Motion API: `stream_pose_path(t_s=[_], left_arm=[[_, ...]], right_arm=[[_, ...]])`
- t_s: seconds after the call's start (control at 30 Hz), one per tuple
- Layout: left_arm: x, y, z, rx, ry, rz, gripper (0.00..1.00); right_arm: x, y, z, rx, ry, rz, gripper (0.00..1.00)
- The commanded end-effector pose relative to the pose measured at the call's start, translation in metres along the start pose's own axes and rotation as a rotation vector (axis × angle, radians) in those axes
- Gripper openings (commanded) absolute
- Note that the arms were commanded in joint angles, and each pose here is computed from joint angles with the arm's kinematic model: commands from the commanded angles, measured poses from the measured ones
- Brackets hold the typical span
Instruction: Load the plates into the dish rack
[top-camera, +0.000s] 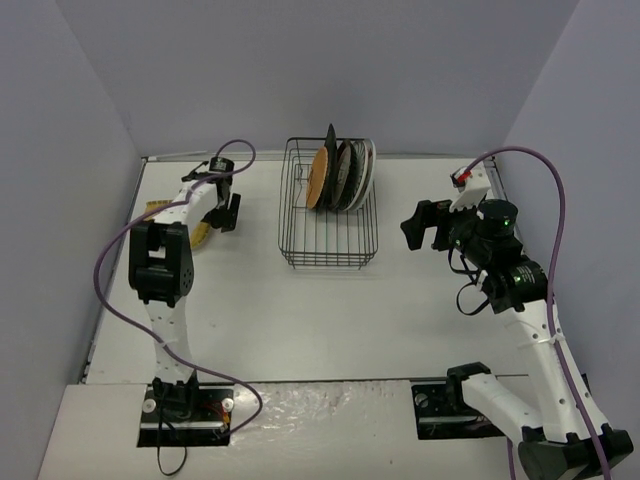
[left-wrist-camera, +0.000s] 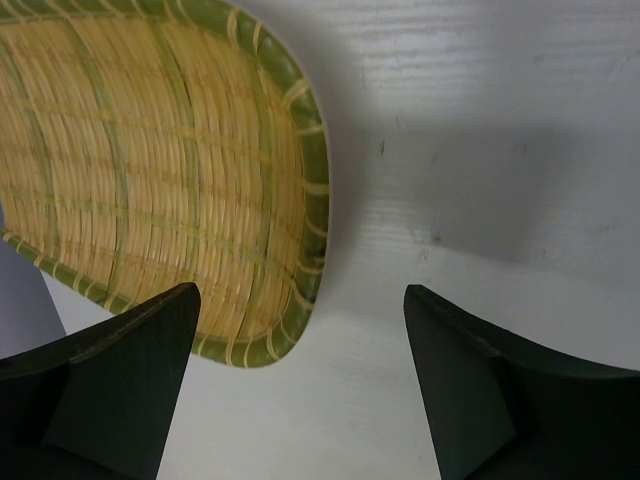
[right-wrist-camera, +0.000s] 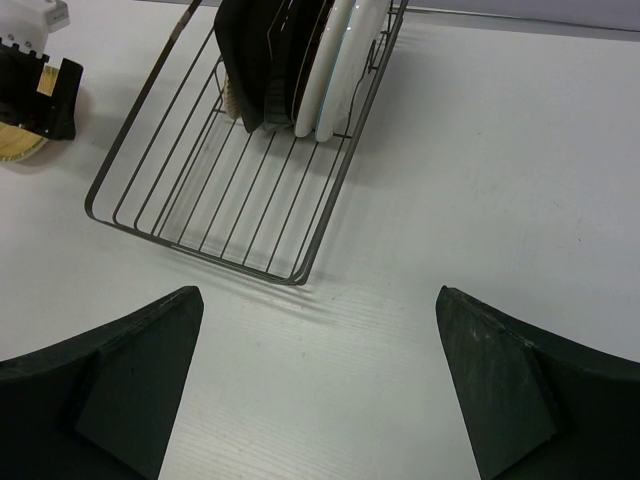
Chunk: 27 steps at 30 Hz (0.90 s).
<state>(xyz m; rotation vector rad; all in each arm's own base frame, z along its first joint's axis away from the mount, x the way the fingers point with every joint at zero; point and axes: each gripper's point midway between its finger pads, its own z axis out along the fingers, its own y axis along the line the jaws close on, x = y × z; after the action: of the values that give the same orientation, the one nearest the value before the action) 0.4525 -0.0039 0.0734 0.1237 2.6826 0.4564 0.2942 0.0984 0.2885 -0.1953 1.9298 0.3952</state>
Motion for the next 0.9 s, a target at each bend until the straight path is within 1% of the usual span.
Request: stream_pose_path(t_s=[0.0, 0.07, 0.13, 0.27, 0.33, 0.57, 0.63, 0.77, 0.8, 0.87], left_arm=[[-0.029, 0.014, -0.012, -0.036, -0.057, -0.018, 0.78], [-0.029, 0.016, -0.009, -0.047, -0.049, -0.018, 0.76], [-0.027, 0.017, -0.002, -0.062, -0.032, -0.017, 0.70], [-0.018, 0.020, 0.010, -0.090, 0.010, -0.008, 0.64], [-0.014, 0.022, 0.013, -0.110, 0.028, 0.000, 0.60], [-0.007, 0.022, 0.019, -0.119, 0.041, 0.005, 0.46], [-0.007, 0.021, 0.019, -0.117, 0.042, 0.003, 0.40], [-0.006, 0.023, 0.014, -0.120, 0.036, -0.011, 0.19], [-0.007, 0.024, 0.011, -0.117, 0.028, -0.018, 0.16], [-0.010, 0.026, 0.004, -0.114, 0.017, -0.028, 0.13]], right_arm=[[-0.015, 0.009, -0.003, -0.038, -0.073, -0.017, 1.00], [-0.015, 0.008, -0.005, -0.036, -0.077, -0.017, 1.00], [-0.015, 0.009, -0.007, -0.035, -0.082, -0.017, 1.00], [-0.013, 0.008, -0.007, -0.034, -0.080, -0.015, 1.00], [-0.013, 0.008, -0.007, -0.036, -0.076, -0.015, 1.00], [-0.012, 0.009, -0.007, -0.038, -0.077, -0.014, 1.00], [-0.012, 0.010, -0.006, -0.044, -0.074, -0.015, 1.00], [-0.015, 0.013, -0.008, -0.057, -0.080, -0.016, 1.00], [-0.015, 0.012, -0.008, -0.056, -0.082, -0.016, 1.00], [-0.015, 0.011, -0.009, -0.048, -0.085, -0.017, 1.00]])
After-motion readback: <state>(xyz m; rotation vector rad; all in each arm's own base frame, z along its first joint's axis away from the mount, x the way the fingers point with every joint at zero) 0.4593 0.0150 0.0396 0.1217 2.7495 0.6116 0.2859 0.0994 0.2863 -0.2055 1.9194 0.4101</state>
